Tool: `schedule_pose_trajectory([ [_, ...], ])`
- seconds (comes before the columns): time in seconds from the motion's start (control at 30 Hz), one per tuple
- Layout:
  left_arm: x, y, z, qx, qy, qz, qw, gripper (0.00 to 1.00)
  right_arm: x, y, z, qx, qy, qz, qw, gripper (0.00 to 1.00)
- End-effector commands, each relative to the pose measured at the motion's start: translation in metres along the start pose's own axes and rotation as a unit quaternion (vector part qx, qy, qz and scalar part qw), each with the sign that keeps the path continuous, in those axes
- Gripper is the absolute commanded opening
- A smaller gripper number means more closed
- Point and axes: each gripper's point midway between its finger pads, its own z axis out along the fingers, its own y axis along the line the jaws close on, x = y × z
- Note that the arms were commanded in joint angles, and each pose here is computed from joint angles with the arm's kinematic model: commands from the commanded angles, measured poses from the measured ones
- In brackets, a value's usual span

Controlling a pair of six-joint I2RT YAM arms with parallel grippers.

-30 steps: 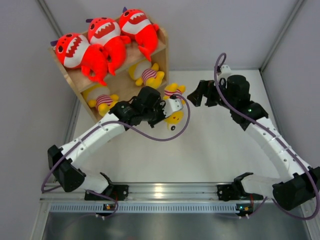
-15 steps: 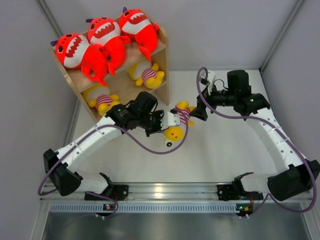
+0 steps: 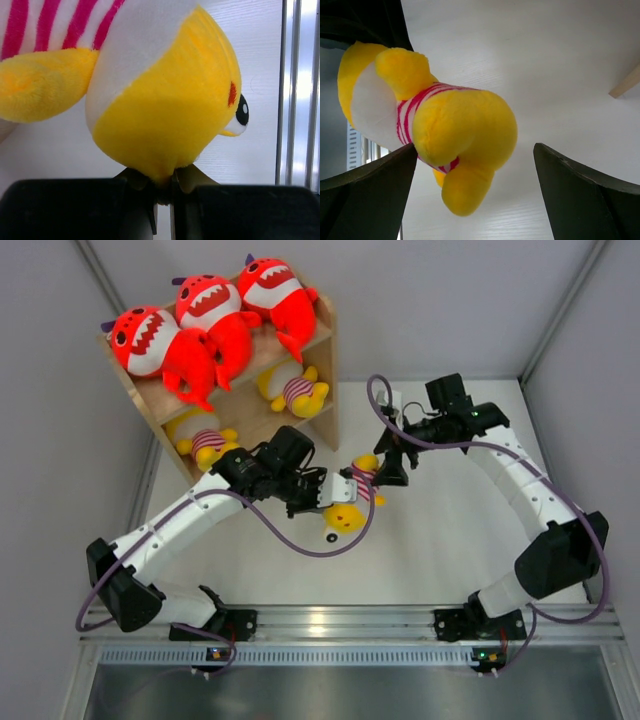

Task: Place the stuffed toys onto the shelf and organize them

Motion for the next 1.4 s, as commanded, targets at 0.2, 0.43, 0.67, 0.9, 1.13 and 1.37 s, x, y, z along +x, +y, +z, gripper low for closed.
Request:
schedule_pose_trajectory([
  [0.2, -0.02, 0.009, -0.021, -0.029, -0.026, 0.031, 0.999, 0.0, -0.009, 0.043, 0.032, -0.097, 0.002, -0.03, 0.995, 0.58],
  [0.43, -0.008, 0.058, -0.046, -0.169, 0.035, -0.027, 0.985, 0.27, -0.002, 0.04, 0.035, -0.058, -0.026, 0.029, 0.998, 0.0],
  [0.67, -0.019, 0.066, -0.113, -0.28, 0.01, -0.054, 0.958, 0.99, -0.039, 0.013, 0.003, 0.069, -0.122, 0.194, 0.971, 0.0],
  [0.9, -0.064, 0.052, -0.219, -0.363, -0.101, -0.055, 0.925, 0.99, -0.093, 0.018, -0.023, 0.09, -0.29, 0.352, 0.885, 0.0],
  [1.13, -0.062, 0.048, -0.315, -0.479, -0.159, -0.105, 0.857, 0.99, -0.122, 0.004, -0.05, 0.161, -0.483, 0.472, 0.72, 0.0],
  [1.37, -0.045, 0.037, -0.358, -0.548, -0.163, -0.137, 0.809, 0.99, -0.163, 0.009, -0.011, 0.12, -0.502, 0.529, 0.674, 0.0],
])
